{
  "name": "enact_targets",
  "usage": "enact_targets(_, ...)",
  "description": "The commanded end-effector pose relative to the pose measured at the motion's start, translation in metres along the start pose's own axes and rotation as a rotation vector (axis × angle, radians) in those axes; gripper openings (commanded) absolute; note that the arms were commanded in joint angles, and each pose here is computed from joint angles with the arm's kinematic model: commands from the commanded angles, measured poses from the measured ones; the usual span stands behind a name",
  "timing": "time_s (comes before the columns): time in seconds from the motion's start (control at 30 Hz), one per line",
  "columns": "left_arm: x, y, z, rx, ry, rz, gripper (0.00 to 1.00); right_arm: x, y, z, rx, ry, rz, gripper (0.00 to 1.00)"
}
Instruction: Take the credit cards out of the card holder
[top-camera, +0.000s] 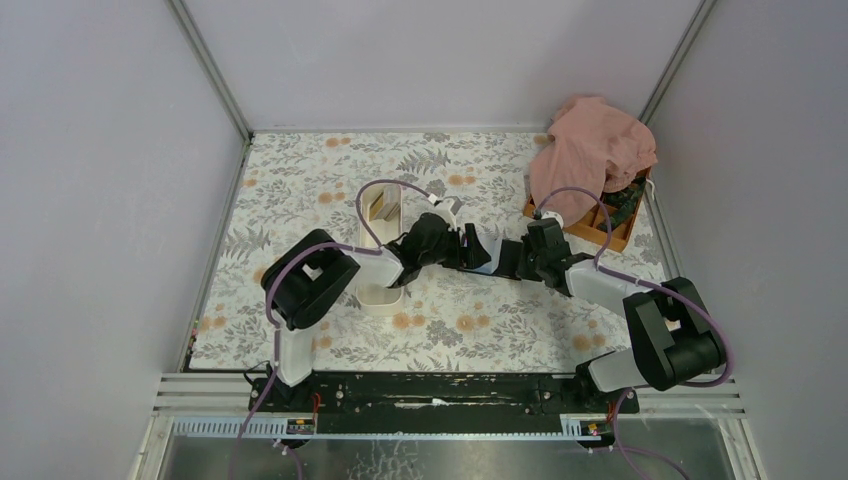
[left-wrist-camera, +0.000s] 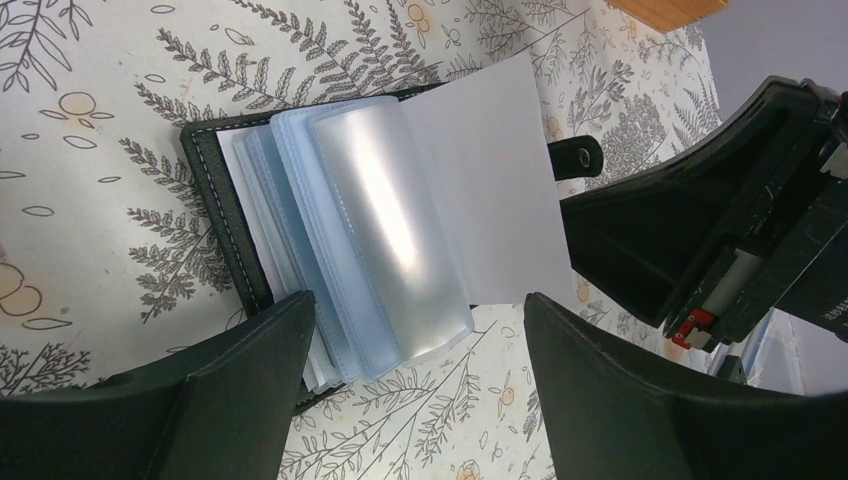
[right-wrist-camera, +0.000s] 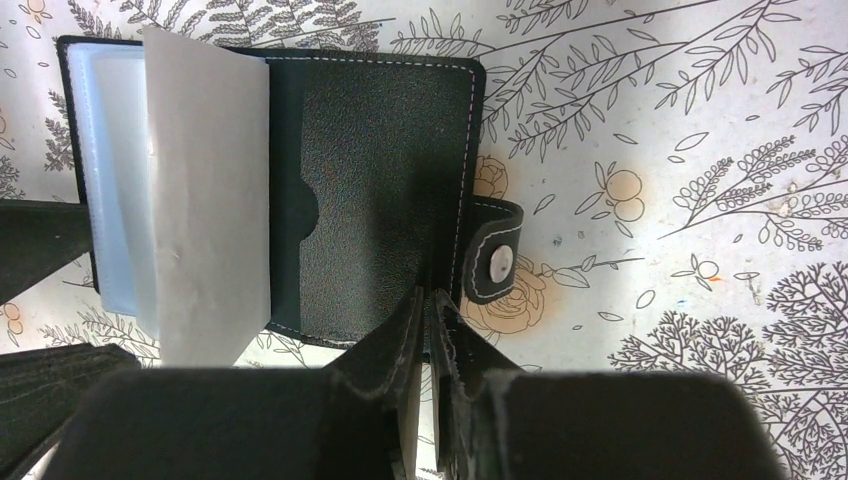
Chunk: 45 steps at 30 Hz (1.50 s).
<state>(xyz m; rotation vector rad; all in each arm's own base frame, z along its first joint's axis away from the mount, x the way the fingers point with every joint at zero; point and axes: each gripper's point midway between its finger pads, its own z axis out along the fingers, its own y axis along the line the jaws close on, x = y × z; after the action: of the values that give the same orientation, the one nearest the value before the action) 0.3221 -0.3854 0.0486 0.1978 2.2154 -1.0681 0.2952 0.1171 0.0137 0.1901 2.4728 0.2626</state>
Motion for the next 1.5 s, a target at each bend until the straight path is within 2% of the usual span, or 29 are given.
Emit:
enact_targets(0.0, 0.001, -0.012, 0.009, 0.045, 0.013, -0.010, 0.84, 0.004, 0.005, 0.003, -0.031, 0.008, 0.018, 0.12)
enact_targets(0.33, 0.003, -0.031, 0.022, 0.061, 0.015, 0.000, 0.84, 0.006, 0.009, 0.001, -0.058, 0.011, 0.017, 0.12)
enact_targets(0.9, -0.012, -0.087, 0.032, 0.185, -0.017, -0.004, 0.84, 0.009, 0.013, 0.000, -0.088, 0.017, 0.035, 0.13)
enact_targets(1.17, -0.012, -0.086, 0.035, 0.171, -0.021, 0.010, 0.83, -0.001, 0.012, -0.015, -0.081, -0.034, 0.050, 0.13)
enact_targets(1.27, -0.011, -0.086, 0.036, 0.173, -0.019, 0.009, 0.84, -0.010, 0.010, -0.032, -0.076, -0.079, 0.062, 0.20)
enact_targets(1.4, -0.013, -0.089, 0.035, 0.182, -0.028, 0.007, 0.83, -0.025, 0.010, -0.059, -0.092, -0.159, 0.074, 0.35)
enact_targets(1.47, -0.016, -0.092, 0.033, 0.191, -0.035, 0.008, 0.84, -0.034, 0.010, -0.069, -0.098, -0.204, 0.079, 0.38)
